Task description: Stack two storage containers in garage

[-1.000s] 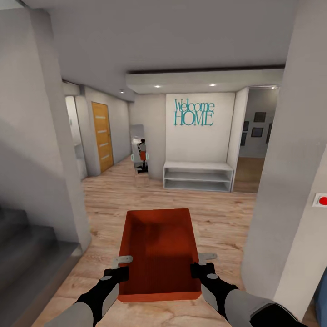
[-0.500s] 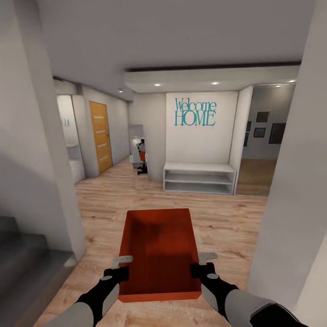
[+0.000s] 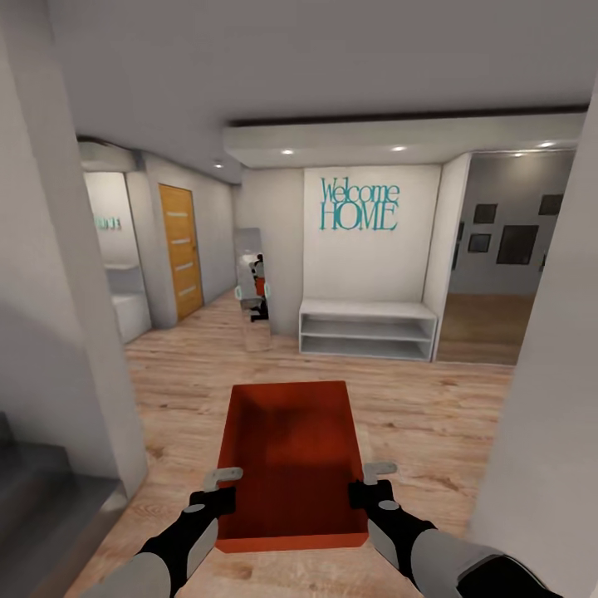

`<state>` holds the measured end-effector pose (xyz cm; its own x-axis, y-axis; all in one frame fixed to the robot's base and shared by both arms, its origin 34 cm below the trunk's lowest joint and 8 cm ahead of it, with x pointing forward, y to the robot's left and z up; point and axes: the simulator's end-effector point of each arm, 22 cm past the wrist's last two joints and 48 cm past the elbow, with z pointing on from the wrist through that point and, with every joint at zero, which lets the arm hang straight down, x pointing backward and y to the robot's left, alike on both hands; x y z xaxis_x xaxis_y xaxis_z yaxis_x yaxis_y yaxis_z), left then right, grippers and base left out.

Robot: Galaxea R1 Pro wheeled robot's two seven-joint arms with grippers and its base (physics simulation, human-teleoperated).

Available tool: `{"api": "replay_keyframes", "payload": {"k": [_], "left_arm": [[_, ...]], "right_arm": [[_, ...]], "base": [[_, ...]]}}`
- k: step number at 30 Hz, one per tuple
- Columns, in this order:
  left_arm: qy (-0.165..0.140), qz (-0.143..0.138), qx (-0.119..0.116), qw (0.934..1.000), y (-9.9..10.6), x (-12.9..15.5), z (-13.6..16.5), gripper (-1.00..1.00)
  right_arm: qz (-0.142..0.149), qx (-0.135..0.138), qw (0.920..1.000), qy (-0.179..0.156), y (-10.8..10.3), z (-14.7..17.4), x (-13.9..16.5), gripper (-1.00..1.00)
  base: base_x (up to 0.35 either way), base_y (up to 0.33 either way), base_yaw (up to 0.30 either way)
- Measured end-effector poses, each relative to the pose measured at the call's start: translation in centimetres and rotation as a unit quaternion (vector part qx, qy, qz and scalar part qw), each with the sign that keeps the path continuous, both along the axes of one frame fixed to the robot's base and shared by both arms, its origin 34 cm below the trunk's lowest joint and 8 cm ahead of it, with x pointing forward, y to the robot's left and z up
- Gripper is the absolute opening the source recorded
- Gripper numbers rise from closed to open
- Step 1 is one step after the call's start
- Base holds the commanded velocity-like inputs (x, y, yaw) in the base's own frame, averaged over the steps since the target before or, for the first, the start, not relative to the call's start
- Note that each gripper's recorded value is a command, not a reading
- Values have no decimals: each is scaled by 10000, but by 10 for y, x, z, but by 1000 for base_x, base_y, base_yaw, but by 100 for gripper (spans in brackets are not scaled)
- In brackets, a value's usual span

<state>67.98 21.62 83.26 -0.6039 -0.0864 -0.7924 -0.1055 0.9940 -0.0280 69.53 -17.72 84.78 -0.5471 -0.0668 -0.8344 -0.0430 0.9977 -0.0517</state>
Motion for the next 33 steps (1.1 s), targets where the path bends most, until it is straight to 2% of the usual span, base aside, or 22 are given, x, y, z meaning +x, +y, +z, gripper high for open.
{"api": "replay_keyframes", "payload": {"k": [9,28,33], "left_arm": [[-1,-1,1,10000,0,0,0,-100],[8,2,-1,10000,0,0,0,-100],[9,1,-1,10000,0,0,-1,-100]], "right_arm": [[-1,5,10000,0,0,0,0,-100],[0,0,10000,10,0,0,0,-100],[0,3,10000,11,0,0,0,-100]], "base": [[322,0,3],[322,0,257],[322,0,86]]}}
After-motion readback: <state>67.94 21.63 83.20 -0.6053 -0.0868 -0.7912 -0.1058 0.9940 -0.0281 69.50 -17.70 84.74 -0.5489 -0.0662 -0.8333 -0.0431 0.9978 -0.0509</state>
